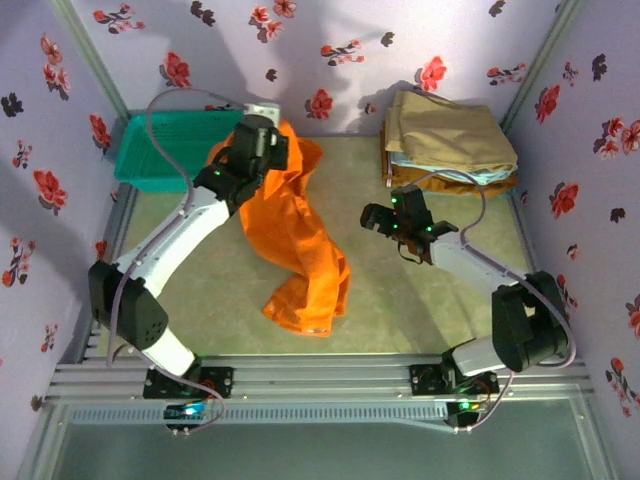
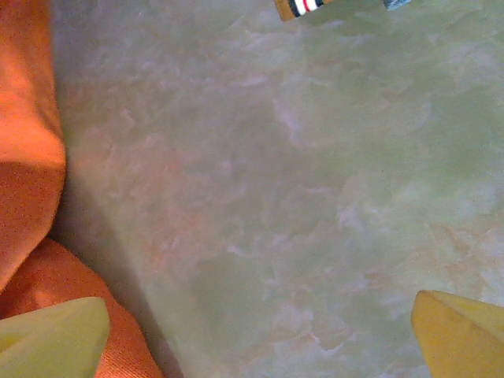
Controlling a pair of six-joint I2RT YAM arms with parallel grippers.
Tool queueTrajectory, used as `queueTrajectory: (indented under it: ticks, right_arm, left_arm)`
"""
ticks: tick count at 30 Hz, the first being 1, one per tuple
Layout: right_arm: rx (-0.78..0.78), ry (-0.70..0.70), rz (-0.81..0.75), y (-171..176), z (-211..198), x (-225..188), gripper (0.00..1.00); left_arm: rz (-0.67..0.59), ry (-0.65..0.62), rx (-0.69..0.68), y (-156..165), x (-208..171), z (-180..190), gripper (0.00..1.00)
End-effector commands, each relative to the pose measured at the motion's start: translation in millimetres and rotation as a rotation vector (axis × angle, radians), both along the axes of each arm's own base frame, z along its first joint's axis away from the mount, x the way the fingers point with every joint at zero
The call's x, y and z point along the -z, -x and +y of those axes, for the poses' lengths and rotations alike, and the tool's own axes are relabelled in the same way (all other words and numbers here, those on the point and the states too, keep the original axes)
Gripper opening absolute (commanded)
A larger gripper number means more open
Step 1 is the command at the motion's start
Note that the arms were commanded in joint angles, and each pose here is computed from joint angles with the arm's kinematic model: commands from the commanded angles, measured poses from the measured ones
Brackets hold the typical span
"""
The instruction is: Fold and stack the trousers
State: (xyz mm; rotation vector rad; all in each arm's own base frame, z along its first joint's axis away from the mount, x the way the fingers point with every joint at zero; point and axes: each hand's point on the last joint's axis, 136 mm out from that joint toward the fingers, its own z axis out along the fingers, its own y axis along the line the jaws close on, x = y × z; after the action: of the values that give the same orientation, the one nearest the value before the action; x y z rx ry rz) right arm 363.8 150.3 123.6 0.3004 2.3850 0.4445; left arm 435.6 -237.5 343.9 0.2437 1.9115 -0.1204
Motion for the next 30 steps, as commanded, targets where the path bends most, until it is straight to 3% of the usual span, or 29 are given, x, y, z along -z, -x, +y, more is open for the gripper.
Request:
queueTrajectory:
  ticks: [1,6,10,16,17,18,19,20,21,25,30]
  right_arm:
    - [0.058,0.009,0.001,5.8,-18.3,-1.5,0.99]
    - [0.128,-0.006,0.005,7.8,-40.2,-2.1,0.99]
    - [0.216,-0.026,0.006,10.7,-62.9,-2.5,0.99]
    - [0.353,-0.03,-0.008,25.3,-99.4,-9.2,0.99]
    - [0.366,-0.024,-0.014,28.6,-103.7,-11.1,0.99]
    - [0.384,-0.017,-0.021,31.9,-109.6,-13.6,0.99]
    - [0.393,-0.013,-0.03,34.5,-113.1,-16.4,0.99]
    - [0.4,-0.008,-0.033,37.4,-116.2,-18.4,0.99]
    - [0.409,-0.003,-0.036,39.9,-120.2,-21.0,0.99]
    - [0.407,0.005,-0.045,48.4,-124.6,-28.8,0.99]
    - [0.328,-0.049,-0.049,52.7,-109.1,-30.0,0.99]
  left_arm:
    - [-0.163,-0.13,0.153,24.2,-40.2,-47.2,0.0]
    - [-0.272,-0.164,0.407,87.7,-58.1,-128.9,0.0]
    - [-0.285,-0.149,0.585,137.0,-55.1,-184.2,0.0]
    - [-0.162,-0.088,0.72,155.9,-13.7,-230.1,0.0]
    - [-0.135,-0.095,0.729,155.9,-4.4,-233.5,0.06]
    - [-0.11,-0.103,0.733,156.3,2.2,-234.8,0.23]
    - [-0.084,-0.109,0.728,155.8,8.4,-234.1,0.62]
    - [-0.059,-0.116,0.72,154.9,12.7,-231.4,0.85]
    - [-0.033,-0.131,0.71,154.2,17.4,-226.9,0.99]
    - [0.042,-0.182,0.561,147.8,24.5,-178.9,1.0]
    - [0.121,0.001,0.303,160.7,34.4,-78.1,1.0]
